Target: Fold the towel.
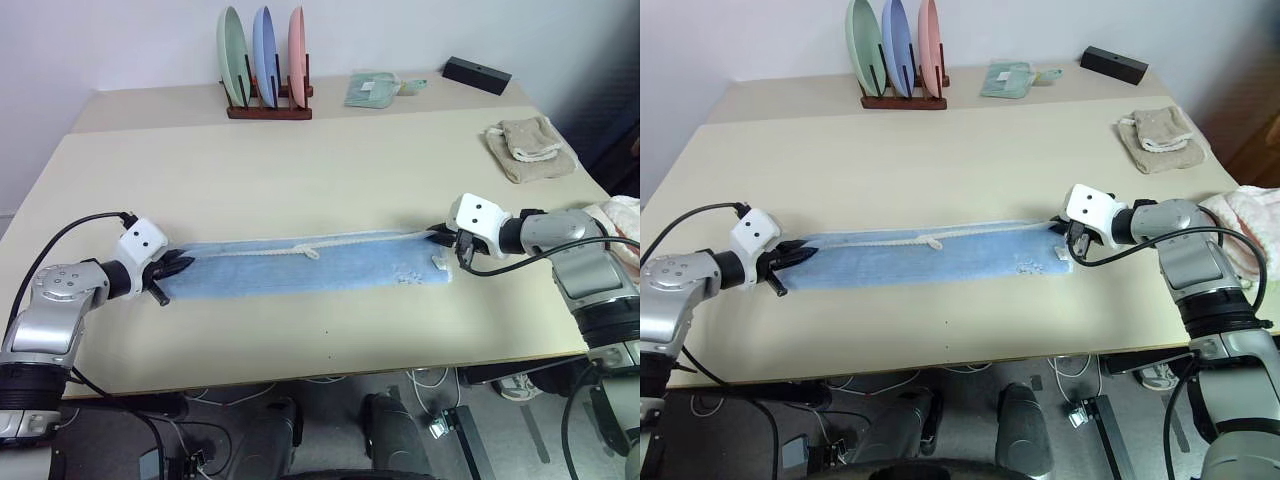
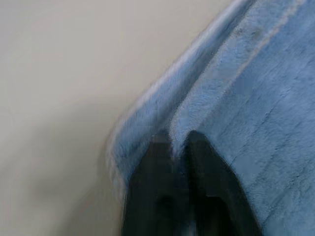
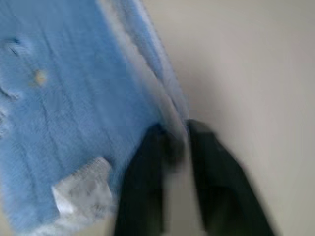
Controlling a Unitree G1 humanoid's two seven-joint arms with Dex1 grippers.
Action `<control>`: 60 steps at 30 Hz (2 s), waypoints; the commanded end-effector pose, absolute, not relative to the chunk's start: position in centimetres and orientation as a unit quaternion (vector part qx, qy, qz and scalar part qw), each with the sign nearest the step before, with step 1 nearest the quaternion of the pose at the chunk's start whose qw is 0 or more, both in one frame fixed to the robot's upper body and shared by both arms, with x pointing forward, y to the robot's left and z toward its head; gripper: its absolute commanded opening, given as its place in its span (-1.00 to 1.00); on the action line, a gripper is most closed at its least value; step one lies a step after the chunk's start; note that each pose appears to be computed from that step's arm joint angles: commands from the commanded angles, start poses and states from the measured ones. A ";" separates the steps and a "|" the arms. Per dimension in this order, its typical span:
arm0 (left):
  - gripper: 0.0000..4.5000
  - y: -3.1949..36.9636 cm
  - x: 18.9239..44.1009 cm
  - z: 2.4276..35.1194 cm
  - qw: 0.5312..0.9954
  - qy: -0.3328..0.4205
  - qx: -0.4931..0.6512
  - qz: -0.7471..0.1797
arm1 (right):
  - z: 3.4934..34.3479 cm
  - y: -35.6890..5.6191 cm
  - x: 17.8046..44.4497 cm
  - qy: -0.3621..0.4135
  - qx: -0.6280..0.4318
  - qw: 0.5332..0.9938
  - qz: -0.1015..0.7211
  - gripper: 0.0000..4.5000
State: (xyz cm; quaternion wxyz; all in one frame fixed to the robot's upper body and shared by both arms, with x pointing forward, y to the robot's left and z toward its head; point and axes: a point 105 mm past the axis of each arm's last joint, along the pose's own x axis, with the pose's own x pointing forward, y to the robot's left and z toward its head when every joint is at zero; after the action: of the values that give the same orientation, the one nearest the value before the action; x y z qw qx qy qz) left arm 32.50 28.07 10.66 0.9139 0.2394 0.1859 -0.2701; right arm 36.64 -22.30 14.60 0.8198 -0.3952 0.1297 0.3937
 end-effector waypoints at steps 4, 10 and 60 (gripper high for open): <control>0.67 31.5 35.2 13.7 0.950 0.120 0.260 -0.122 | 17.8 -23.9 38.1 0.077 -0.412 0.852 0.314 0.22; 0.67 32.1 36.1 14.3 0.978 0.087 0.184 -0.045 | 18.3 -24.6 37.6 0.061 -0.394 0.874 0.279 0.22; 0.70 6.7 25.2 13.8 0.839 -0.027 0.109 -0.533 | 18.2 -25.9 31.2 0.102 0.305 0.945 0.059 -0.98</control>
State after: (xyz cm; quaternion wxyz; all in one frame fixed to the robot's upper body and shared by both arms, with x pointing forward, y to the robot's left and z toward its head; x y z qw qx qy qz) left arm 25.04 6.44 12.94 0.8370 0.1023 -0.0055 -0.5376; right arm 31.40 -25.44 15.69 0.9363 0.3202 0.1397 0.0351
